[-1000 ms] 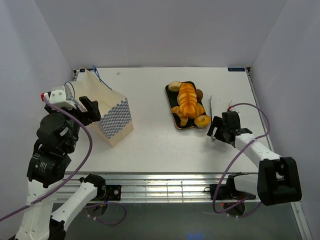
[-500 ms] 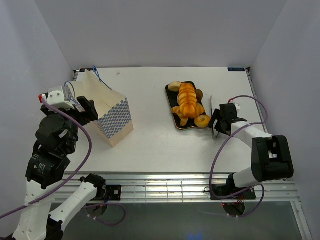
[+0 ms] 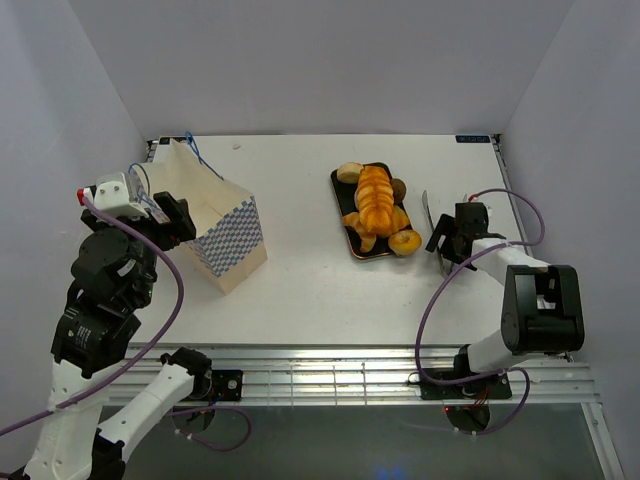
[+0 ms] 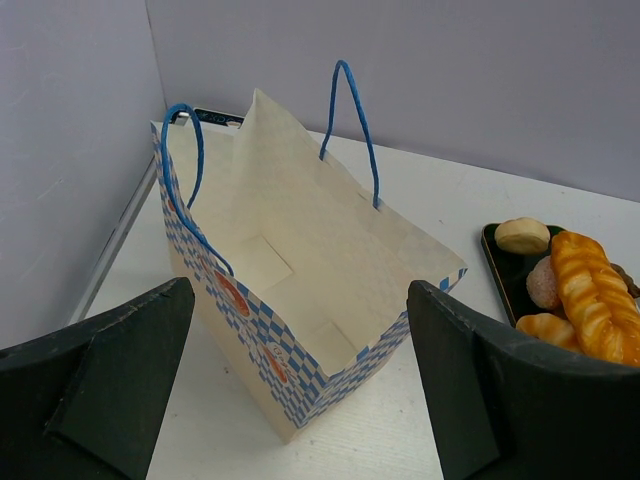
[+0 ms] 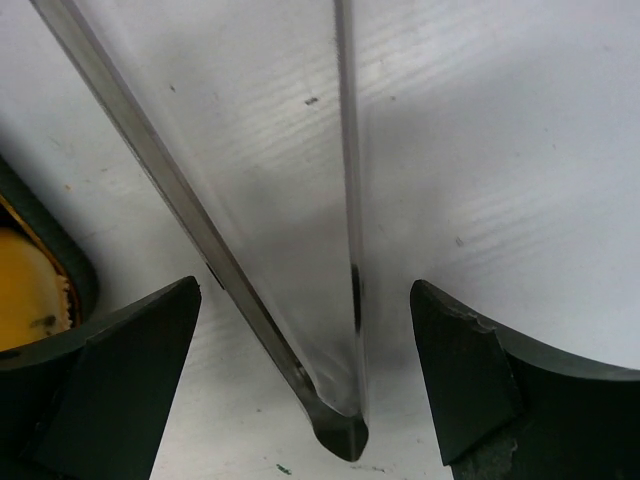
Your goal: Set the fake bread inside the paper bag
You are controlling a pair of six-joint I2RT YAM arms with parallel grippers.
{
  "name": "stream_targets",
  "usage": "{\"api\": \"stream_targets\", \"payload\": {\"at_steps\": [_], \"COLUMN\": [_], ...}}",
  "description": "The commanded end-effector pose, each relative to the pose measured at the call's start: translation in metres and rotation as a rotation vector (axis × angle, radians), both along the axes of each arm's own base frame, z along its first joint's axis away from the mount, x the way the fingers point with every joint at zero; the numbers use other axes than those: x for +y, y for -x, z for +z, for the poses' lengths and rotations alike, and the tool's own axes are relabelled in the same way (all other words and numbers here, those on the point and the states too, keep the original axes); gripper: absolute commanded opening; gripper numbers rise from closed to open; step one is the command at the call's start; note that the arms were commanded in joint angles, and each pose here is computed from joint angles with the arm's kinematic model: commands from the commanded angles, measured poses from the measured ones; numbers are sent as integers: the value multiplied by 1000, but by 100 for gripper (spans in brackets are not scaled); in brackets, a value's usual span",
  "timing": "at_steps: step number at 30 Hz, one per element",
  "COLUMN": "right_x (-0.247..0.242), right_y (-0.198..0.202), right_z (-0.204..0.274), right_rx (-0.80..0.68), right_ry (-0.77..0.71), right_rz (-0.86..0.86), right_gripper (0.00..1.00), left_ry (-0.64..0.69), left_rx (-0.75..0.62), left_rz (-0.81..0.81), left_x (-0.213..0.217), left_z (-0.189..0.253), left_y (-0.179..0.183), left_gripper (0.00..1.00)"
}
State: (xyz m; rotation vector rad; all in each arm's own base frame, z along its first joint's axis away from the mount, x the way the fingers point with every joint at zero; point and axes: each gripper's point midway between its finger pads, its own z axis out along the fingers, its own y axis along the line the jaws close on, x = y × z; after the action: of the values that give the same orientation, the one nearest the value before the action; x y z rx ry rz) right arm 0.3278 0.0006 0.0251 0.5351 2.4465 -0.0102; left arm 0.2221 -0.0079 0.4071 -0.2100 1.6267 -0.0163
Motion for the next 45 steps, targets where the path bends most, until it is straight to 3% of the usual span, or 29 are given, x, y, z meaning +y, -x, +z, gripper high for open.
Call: {"api": "stream_targets", "payload": {"at_steps": [1, 14, 19, 21, 30, 35, 45], "right_x": [6, -1, -5, -5, 4, 8, 10], "right_y": [-36, -52, -47, -49, -57, -58, -56], "right_z": [22, 1, 2, 0, 3, 21, 106], "right_rx": [-81, -5, -1, 5, -16, -44, -197], "right_ry": [11, 64, 79, 76, 35, 24, 37], "right_rz": [91, 175, 171, 173, 209, 218, 234], "right_gripper": [90, 90, 100, 88, 63, 61, 61], "left_ry": [-8, -16, -16, -15, -11, -6, 9], "left_rx": [4, 15, 14, 18, 38, 40, 39], "left_rz": [-12, -24, -21, -20, -36, -34, -28], "left_x": [-4, -5, -3, -4, -8, -7, -4], "left_z": [-1, -3, -5, -6, -9, -8, -5], "left_y": [-5, -2, 0, -1, -2, -2, 5], "left_gripper": [98, 98, 98, 98, 98, 98, 98]}}
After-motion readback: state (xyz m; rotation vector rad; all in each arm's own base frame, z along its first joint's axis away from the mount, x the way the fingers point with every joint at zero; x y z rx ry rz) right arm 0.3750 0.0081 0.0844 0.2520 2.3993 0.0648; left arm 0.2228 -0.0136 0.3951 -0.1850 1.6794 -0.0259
